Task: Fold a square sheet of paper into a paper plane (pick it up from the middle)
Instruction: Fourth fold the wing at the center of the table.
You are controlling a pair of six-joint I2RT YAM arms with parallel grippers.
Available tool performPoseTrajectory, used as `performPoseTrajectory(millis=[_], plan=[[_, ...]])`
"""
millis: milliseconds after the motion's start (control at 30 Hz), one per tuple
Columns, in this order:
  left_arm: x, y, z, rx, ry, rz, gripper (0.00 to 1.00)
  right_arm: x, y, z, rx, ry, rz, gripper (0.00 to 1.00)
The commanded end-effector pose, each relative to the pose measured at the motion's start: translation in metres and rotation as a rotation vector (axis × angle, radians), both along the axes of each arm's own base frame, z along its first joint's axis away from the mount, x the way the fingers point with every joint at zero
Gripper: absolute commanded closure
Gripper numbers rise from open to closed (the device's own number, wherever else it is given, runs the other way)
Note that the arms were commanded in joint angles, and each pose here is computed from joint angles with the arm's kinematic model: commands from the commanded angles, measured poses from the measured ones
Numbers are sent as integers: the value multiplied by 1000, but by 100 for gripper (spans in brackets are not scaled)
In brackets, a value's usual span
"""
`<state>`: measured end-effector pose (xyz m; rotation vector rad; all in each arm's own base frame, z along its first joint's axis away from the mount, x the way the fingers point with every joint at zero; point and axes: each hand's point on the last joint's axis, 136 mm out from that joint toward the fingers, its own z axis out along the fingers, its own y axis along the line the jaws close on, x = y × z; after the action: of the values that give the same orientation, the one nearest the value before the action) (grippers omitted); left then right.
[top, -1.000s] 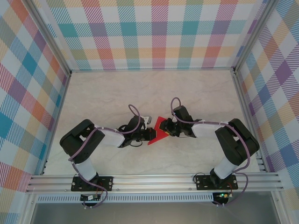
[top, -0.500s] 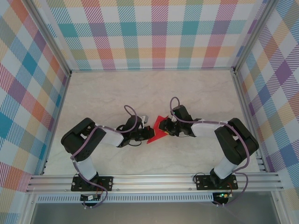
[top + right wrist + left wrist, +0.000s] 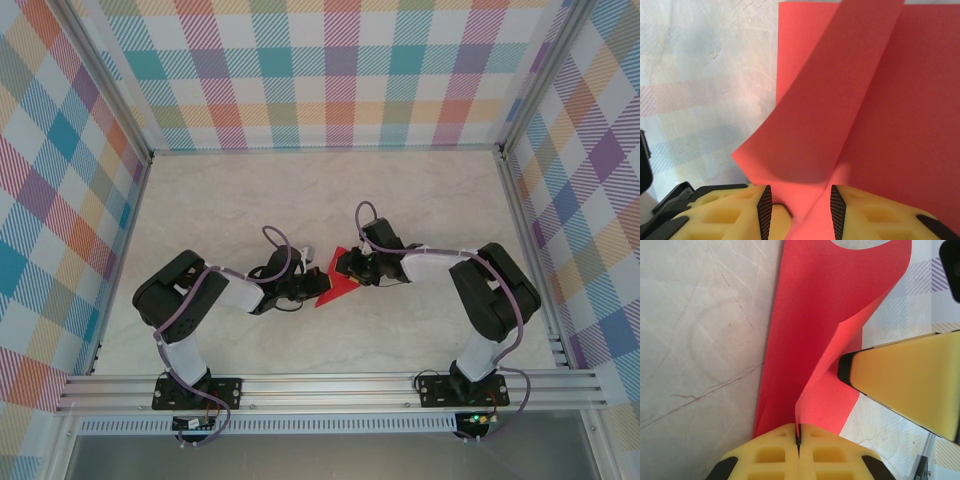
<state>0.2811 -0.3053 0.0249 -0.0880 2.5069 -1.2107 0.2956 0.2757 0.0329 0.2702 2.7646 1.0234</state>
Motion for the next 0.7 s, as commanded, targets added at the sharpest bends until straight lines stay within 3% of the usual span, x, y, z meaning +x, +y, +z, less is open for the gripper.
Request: performPoseTrajectory(millis=[0,433,667], plan=[[-2,10,-17,30,58,22,94,5,-4,-6,-46,8,7,61],[-8,14,1,45,13,-14,77,-3,-30,-39,-210,164,-125,58],[-16,24,0,83,16,-13,75,-5,-34,-40,-226,183,-145,57]])
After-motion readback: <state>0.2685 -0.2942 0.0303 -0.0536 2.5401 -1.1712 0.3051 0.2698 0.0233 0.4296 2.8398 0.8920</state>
